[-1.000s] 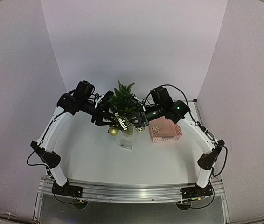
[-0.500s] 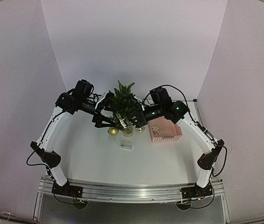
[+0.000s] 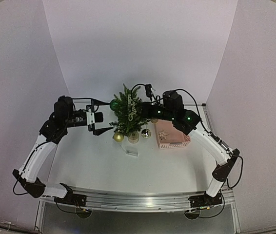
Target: Decorate the small christmas tree
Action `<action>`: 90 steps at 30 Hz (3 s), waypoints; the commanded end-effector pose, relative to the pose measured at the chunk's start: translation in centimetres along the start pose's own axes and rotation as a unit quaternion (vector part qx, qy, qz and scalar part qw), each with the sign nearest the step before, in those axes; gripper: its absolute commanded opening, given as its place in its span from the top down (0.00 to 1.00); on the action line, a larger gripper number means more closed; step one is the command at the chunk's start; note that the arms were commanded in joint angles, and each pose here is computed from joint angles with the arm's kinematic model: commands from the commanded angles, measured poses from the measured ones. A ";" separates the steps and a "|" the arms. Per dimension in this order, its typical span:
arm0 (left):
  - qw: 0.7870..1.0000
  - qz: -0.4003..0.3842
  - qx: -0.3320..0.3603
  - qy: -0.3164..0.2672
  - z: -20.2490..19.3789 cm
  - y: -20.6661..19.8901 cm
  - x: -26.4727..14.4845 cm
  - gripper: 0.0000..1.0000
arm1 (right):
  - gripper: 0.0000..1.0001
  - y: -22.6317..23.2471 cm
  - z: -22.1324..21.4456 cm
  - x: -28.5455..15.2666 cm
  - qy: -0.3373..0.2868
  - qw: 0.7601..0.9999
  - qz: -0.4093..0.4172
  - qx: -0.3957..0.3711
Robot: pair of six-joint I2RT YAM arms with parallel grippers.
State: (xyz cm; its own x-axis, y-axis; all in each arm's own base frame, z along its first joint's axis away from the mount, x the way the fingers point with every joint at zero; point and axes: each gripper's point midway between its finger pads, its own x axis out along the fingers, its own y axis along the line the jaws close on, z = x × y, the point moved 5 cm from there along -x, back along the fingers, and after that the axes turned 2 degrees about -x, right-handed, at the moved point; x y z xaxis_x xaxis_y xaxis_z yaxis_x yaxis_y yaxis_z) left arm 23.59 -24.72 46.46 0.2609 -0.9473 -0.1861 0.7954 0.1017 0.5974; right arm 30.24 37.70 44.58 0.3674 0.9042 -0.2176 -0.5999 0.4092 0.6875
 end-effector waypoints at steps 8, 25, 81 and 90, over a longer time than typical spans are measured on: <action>0.904 0.202 0.376 -0.039 2.0 0.9 1.7 0.04 | 1.00 3.7 4.9 -0.3 -0.236 0.964 0.060 0.105; 0.835 0.301 0.461 -0.006 0.7 2.2 3.3 0.60 | 1.00 4.5 3.7 2.5 -0.230 0.959 0.090 0.138; 0.889 0.373 0.263 0.031 4.0 8.3 0.7 1.00 | 0.60 4.2 3.0 -0.2 -0.256 0.959 0.082 0.094; 0.957 0.264 -0.121 0.012 4.8 7.5 -1.0 1.00 | 0.33 3.1 2.8 -4.4 -0.186 0.975 -0.069 -0.098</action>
State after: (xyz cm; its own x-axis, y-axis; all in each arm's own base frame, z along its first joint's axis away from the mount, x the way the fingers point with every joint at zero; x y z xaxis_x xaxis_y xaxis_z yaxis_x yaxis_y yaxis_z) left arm 27.95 -25.41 55.85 0.6753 -0.6915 0.2566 0.3211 0.5888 0.7418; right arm 30.58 38.96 46.74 0.6340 0.7715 0.0528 -0.5618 0.4126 0.7171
